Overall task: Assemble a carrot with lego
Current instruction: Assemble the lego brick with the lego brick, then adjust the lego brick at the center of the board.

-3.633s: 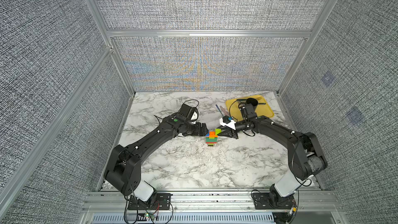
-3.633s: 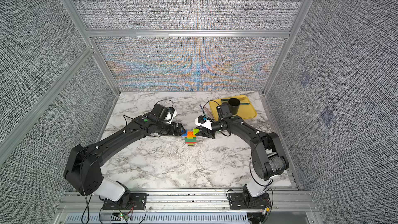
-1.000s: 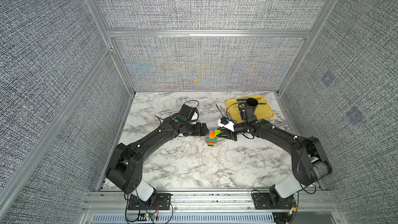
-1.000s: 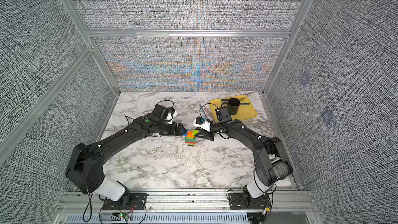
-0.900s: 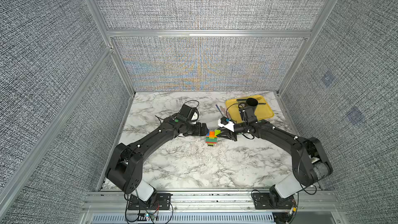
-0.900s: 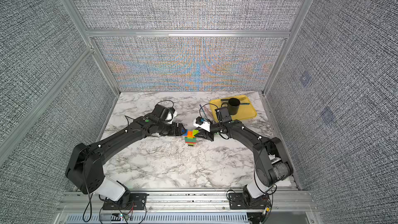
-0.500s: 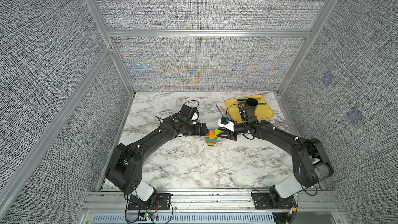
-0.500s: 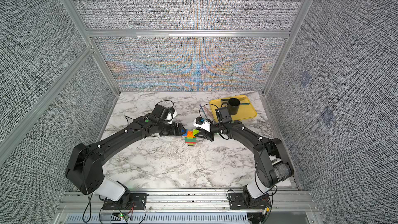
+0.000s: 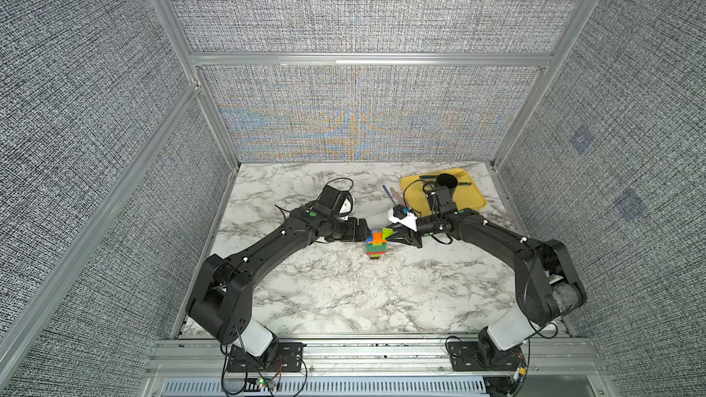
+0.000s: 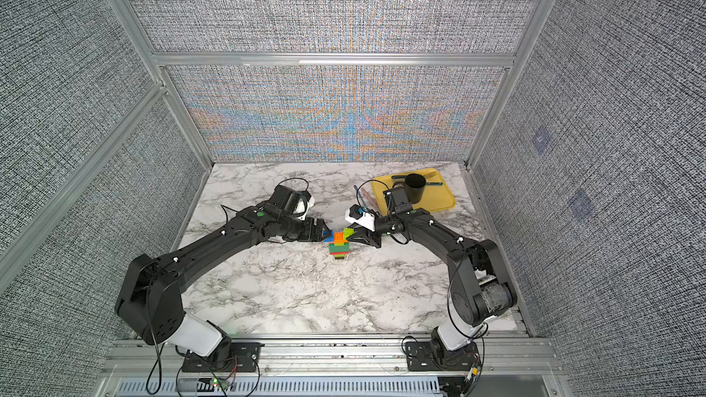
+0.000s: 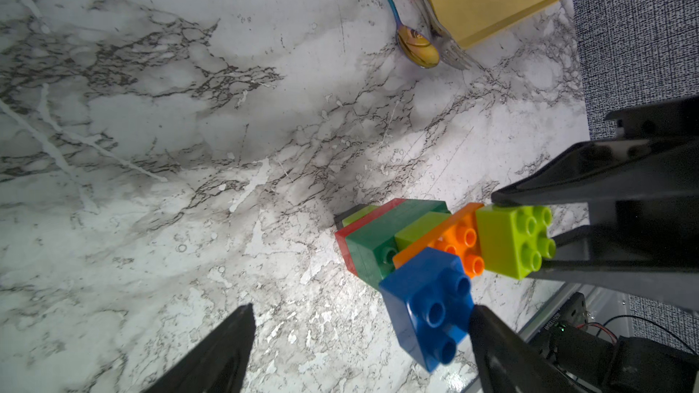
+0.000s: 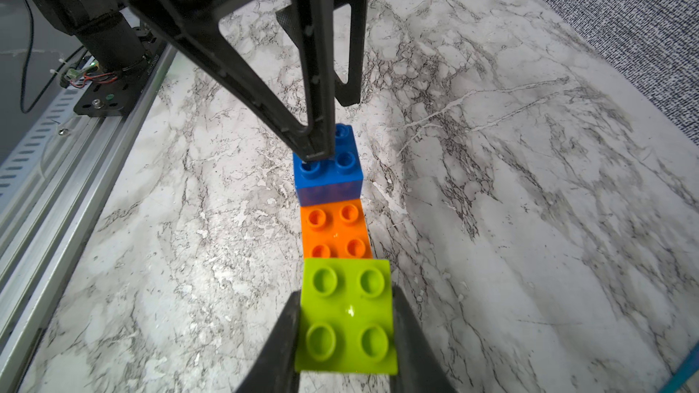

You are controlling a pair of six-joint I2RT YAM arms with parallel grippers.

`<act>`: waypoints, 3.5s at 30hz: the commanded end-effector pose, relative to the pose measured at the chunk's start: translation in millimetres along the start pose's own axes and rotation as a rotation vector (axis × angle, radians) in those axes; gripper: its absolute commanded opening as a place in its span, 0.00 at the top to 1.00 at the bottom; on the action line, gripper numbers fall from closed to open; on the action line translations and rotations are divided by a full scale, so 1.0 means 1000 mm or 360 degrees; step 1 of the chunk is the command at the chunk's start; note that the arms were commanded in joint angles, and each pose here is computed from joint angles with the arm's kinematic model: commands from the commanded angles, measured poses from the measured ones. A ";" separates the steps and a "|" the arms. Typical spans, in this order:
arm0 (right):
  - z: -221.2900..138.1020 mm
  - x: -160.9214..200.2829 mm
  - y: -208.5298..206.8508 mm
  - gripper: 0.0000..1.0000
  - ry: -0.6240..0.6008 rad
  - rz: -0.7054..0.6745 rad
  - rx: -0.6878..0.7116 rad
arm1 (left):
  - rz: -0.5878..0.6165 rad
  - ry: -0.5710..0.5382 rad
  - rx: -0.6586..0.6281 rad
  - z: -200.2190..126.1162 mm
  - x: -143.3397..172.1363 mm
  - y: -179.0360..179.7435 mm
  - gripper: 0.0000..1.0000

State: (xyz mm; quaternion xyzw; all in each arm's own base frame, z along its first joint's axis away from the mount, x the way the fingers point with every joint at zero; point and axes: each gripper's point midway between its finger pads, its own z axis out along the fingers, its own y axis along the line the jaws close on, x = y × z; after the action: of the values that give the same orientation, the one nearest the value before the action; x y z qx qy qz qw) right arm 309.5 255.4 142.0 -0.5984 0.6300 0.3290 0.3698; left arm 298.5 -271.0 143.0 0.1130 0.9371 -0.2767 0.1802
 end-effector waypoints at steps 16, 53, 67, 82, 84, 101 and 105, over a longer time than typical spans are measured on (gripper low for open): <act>-0.003 0.015 0.002 0.89 0.0166 0.0022 -0.0021 | 0.0020 0.0012 -0.0031 0.001 -0.002 0.003 0.09; 0.006 0.025 0.007 0.89 0.0185 0.0017 -0.0097 | 0.0027 0.0040 -0.0041 0.005 0.003 0.006 0.09; -0.001 0.001 0.004 0.68 0.0083 -0.0040 -0.0021 | 0.0033 0.0026 -0.0007 0.000 -0.001 0.000 0.09; 0.001 -0.008 0.006 0.28 0.0026 -0.0040 0.0004 | 0.0040 -0.0003 0.0024 -0.007 -0.004 -0.007 0.09; 0.006 -0.006 0.008 0.23 0.0035 -0.0044 0.0009 | 0.0041 -0.0016 0.0045 -0.010 -0.007 -0.011 0.09; 0.035 0.002 0.013 0.33 0.0009 -0.0026 0.0031 | 0.0065 -0.0128 0.0032 -0.030 -0.016 -0.015 0.07; 0.036 0.003 0.013 0.42 -0.0002 -0.0014 0.0042 | 0.0069 -0.0134 0.0021 -0.032 -0.015 -0.014 0.07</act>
State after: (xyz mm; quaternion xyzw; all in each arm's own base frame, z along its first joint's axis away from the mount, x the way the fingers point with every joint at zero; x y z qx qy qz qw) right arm 296.4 283.0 118.0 -0.6018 0.6316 0.3186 0.3707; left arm 301.6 -270.3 182.6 0.1238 0.9209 -0.2917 0.2271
